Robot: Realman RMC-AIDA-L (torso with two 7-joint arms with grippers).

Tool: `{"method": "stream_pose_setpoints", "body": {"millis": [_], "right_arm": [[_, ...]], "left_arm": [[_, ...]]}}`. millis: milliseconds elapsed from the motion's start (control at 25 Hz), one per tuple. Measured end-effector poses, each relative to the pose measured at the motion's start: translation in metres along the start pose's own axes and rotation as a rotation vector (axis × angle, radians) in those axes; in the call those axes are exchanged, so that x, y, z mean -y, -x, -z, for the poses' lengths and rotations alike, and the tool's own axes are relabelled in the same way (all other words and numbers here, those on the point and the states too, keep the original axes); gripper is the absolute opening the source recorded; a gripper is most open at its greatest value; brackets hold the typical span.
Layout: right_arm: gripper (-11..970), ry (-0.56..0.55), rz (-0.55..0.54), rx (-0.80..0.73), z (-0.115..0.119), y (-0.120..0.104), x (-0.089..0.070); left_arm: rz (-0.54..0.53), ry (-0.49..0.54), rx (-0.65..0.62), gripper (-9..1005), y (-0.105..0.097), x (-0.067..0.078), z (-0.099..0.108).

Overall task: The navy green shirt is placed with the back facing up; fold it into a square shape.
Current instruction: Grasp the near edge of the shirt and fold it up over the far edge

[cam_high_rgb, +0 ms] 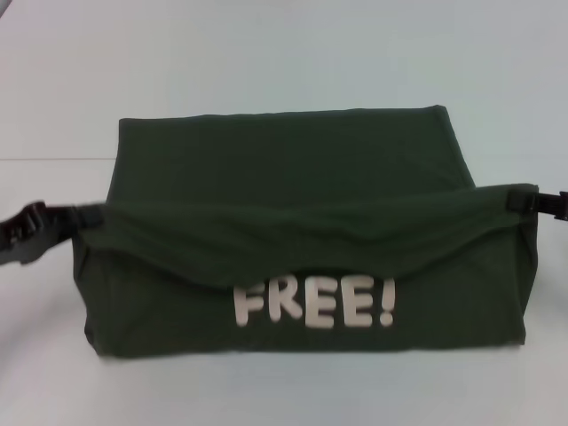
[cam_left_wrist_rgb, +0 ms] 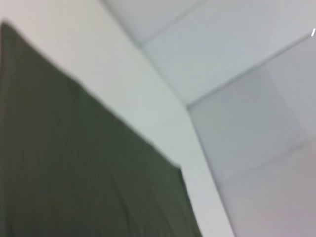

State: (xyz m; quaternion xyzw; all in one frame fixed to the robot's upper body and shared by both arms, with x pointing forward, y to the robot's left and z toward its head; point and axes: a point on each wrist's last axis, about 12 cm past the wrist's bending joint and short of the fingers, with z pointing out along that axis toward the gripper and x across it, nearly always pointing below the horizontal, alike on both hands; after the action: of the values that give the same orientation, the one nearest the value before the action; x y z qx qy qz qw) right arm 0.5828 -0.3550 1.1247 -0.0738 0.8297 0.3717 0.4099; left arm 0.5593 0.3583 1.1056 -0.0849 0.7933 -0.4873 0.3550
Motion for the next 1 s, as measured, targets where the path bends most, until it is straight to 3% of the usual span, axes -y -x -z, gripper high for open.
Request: {"method": "stream_pose_setpoints", "body": {"millis": [480, 1000], "right_arm": [[51, -0.134, 0.002, 0.079, -0.031, -0.007, 0.007], [52, -0.226, 0.025, 0.098, -0.059, -0.002, 0.006]], "left_arm": [[-0.102, 0.062, 0.088, 30, -0.006, -0.001, -0.038], [-0.173, 0.136, 0.171, 29, -0.008, -0.004, -0.060]]}}
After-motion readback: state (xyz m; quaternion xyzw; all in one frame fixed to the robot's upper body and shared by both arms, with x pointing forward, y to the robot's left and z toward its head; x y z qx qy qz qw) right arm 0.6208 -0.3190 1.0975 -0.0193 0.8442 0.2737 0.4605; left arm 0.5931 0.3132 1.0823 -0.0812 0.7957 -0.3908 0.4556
